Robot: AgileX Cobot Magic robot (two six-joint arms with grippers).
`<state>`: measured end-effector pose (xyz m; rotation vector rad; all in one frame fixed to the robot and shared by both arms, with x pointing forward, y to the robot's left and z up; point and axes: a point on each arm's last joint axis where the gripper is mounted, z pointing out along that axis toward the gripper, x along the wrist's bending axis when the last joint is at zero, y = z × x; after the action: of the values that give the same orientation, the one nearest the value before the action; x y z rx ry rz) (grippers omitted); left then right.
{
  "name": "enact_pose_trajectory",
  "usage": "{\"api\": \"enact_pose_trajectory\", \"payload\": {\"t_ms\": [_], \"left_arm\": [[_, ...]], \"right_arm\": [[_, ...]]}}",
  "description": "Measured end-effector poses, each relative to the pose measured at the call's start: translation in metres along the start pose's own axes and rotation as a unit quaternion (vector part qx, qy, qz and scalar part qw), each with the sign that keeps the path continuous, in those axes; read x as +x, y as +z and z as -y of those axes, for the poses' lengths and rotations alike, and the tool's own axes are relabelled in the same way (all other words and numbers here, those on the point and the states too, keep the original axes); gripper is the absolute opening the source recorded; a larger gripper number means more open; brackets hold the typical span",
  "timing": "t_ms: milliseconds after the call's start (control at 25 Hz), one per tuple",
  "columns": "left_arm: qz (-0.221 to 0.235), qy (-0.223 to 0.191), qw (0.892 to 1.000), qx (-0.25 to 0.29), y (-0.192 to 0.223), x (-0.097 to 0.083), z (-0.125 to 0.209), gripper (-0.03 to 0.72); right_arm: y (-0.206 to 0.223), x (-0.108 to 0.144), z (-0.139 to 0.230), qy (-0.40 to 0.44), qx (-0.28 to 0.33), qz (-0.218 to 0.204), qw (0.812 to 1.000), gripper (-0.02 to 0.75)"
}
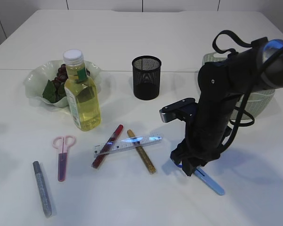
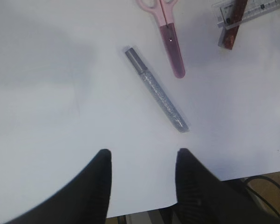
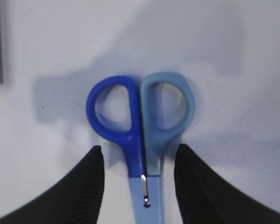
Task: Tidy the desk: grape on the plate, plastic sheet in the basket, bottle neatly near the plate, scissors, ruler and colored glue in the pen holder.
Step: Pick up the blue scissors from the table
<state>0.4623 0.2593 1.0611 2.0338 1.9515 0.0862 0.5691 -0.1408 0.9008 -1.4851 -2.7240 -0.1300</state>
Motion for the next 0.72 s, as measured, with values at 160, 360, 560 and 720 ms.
{"api": "enact_pose_trajectory", "payload": {"t_ms": [160,360,560,720], "left_arm": [[0.000,0.000,1.000,-0.003,0.0000,0.0000,-0.0005,0.331],[0.000,0.000,1.000,-0.003,0.0000,0.0000,-0.0006,0.331],[0.000,0.000,1.000,-0.004,0.0000,0.0000,-0.0007,0.331],[0.000,0.000,1.000,-0.004,0.0000,0.0000,-0.0007,0.331]], "right_arm": [[0.0000,-0.0001,-0.0002,0.005,-0.001,0.000,1.000,0.396],[0.0007,0.0048,-0.0004,0.003,0.004,0.025,1.000,0.396],[0.0010,0.0077,-0.0006,0.014,0.005,0.038,0.999,0.396],[0.0010,0.0077,-0.0006,0.017,0.005,0.038,0.999,0.396]]}}
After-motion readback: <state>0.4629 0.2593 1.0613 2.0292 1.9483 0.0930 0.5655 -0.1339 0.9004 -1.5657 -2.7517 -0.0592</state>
